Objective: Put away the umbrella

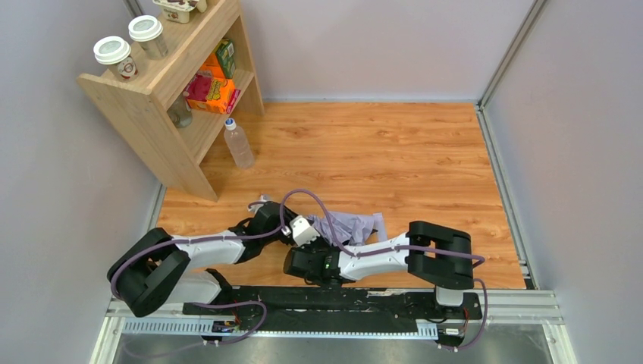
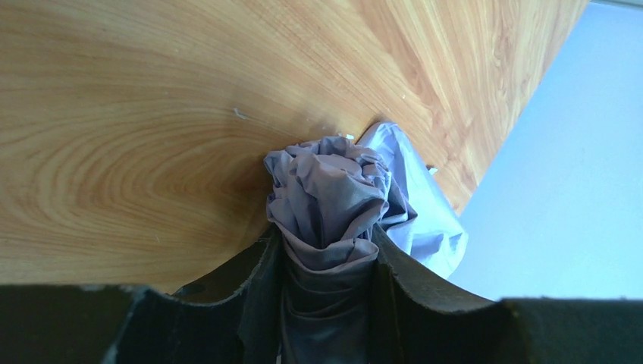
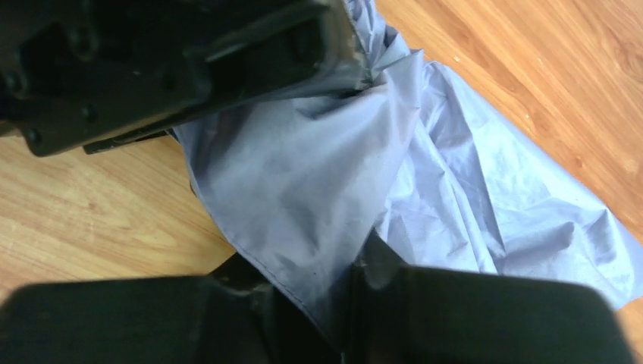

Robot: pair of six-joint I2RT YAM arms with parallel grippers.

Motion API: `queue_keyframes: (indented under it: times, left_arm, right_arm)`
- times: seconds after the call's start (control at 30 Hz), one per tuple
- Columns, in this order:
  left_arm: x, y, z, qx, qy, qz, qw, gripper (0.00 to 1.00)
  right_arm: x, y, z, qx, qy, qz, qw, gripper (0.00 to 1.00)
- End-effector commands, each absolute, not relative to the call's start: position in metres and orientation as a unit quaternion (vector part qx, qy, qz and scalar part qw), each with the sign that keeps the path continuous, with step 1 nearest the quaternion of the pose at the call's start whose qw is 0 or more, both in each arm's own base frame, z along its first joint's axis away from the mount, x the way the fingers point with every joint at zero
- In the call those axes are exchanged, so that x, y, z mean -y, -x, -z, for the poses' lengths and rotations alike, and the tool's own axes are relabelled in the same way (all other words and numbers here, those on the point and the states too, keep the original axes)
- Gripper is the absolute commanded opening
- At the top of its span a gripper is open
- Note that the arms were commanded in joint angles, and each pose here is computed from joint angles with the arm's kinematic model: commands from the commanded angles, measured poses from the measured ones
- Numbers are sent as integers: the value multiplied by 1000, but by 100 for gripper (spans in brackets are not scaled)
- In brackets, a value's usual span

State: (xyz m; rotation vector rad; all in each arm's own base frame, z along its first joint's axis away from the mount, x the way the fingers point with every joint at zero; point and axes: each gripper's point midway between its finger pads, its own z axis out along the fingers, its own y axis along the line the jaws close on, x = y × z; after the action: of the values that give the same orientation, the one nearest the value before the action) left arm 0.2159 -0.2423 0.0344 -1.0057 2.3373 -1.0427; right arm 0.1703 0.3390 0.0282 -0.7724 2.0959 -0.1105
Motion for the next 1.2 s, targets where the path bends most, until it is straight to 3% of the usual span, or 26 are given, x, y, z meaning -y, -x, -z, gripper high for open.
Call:
queue_keyframes:
  times: [0.0,0.07,0.1,0.13,0.17,0.2,0.23,0.47,0.63,0.83,1.17]
  left_arm:
    - [218,-187,4,-875,350,288,169,0]
    - [220,-191,0,-874,340,297,179,0]
    - [221,-193,-5,-875,329,300,190,16]
    - [221,-195,-8,-874,325,303,197,26]
    - [219,-199,-13,-872,319,305,214,47]
    - [216,-199,-15,-872,314,302,221,55]
    - [213,-205,-22,-866,318,304,241,75]
    - [192,-226,-79,-825,281,343,350,76]
    - [196,-224,-110,-799,254,411,358,77]
    - [200,-220,-98,-804,260,415,336,77]
    - [220,-224,-45,-820,314,404,256,78]
  right_arm:
    - [-308,-161,2,-871,242,50,425,0]
    - [-310,-151,13,-880,234,-7,413,0]
    - [-309,-142,19,-883,239,-44,402,0]
    - [-325,-138,15,-877,225,-108,411,0]
    - [-327,-131,15,-874,224,-153,403,0]
    - [-318,-124,22,-876,225,-174,390,0]
    - [-322,-122,17,-871,223,-205,387,0]
    - [-319,-118,14,-852,180,-391,299,0]
    - [-325,-115,16,-830,143,-506,186,0]
    - [-335,-138,37,-824,92,-539,149,0]
    - [-340,-149,46,-843,114,-510,124,0]
